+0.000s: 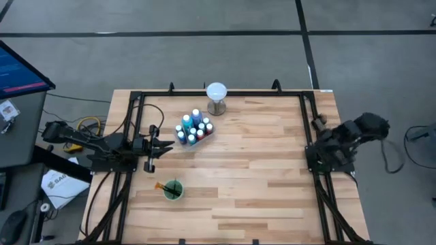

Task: Pick & Place Paint Supplies
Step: Return to Home Position

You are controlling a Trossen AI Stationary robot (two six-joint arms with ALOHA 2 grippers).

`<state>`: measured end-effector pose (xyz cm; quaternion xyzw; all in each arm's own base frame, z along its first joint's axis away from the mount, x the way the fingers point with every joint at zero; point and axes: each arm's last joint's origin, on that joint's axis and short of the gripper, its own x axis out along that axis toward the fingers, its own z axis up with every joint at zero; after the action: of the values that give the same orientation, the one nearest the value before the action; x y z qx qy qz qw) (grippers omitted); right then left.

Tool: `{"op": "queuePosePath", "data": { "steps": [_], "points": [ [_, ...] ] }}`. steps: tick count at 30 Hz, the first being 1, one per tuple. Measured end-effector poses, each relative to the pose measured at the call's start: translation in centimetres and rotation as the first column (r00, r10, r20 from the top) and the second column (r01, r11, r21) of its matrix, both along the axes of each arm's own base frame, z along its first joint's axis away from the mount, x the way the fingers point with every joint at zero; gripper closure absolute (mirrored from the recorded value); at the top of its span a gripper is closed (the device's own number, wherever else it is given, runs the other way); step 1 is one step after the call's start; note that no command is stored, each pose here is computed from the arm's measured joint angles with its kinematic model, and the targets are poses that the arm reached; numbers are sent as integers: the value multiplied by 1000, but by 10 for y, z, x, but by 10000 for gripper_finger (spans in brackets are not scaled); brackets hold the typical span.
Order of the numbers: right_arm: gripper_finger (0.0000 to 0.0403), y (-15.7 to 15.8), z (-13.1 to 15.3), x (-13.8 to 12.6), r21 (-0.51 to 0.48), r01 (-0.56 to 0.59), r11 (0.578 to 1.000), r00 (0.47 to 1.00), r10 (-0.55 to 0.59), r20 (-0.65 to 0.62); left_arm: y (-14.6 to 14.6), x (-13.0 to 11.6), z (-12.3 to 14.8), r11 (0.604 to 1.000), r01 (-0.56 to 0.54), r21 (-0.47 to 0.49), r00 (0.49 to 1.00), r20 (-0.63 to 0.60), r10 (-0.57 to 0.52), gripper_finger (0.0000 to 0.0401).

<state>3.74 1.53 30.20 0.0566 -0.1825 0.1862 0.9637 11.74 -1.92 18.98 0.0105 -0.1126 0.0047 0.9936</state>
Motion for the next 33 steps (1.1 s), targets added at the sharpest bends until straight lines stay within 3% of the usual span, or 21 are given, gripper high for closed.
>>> {"op": "queuePosePath", "data": {
  "steps": [2, 5, 8, 10, 12, 14, 17, 20, 33],
  "points": [
    [400, 4, -13, 6, -41, -43, 998, 997, 41, -63, 0, 0, 0, 1000, 1, 0, 1000, 1, -1, 400],
    [398, 10, -17, 16, -22, -92, 996, 995, 91, -32, 0, 0, 0, 1000, 1, 0, 1000, 0, -1, 400],
    [401, 16, -45, 29, -13, -116, 993, 986, 113, -124, 0, 1, -1, 1000, 1, 2, 1000, -5, -1, 400],
    [400, 17, -48, 30, 26, -133, 991, 990, 134, -44, 0, 1, -1, 1000, 2, 2, 1000, -9, -1, 400],
    [401, 20, -66, 36, 36, -143, 989, 987, 145, -68, 0, 2, -1, 1000, 2, 3, 1000, -12, -1, 400],
    [402, 22, -87, 43, 37, -124, 992, 985, 128, -119, 0, 2, -2, 1000, 1, 4, 1000, -16, -1, 400],
    [402, 23, -104, 47, 56, -113, 992, 989, 117, -86, 0, 2, -2, 1000, 0, 3, 1000, -16, 0, 400],
    [402, 21, -119, 52, 85, -55, 995, 969, 74, -238, 0, 2, -1, 1000, -1, 2, 1000, -13, 1, 400],
    [402, 12, -130, 56, 143, 66, 987, 929, -9, -369, 0, 2, -1, 1000, -1, 2, 1000, -9, 1, 400]
  ]
}}
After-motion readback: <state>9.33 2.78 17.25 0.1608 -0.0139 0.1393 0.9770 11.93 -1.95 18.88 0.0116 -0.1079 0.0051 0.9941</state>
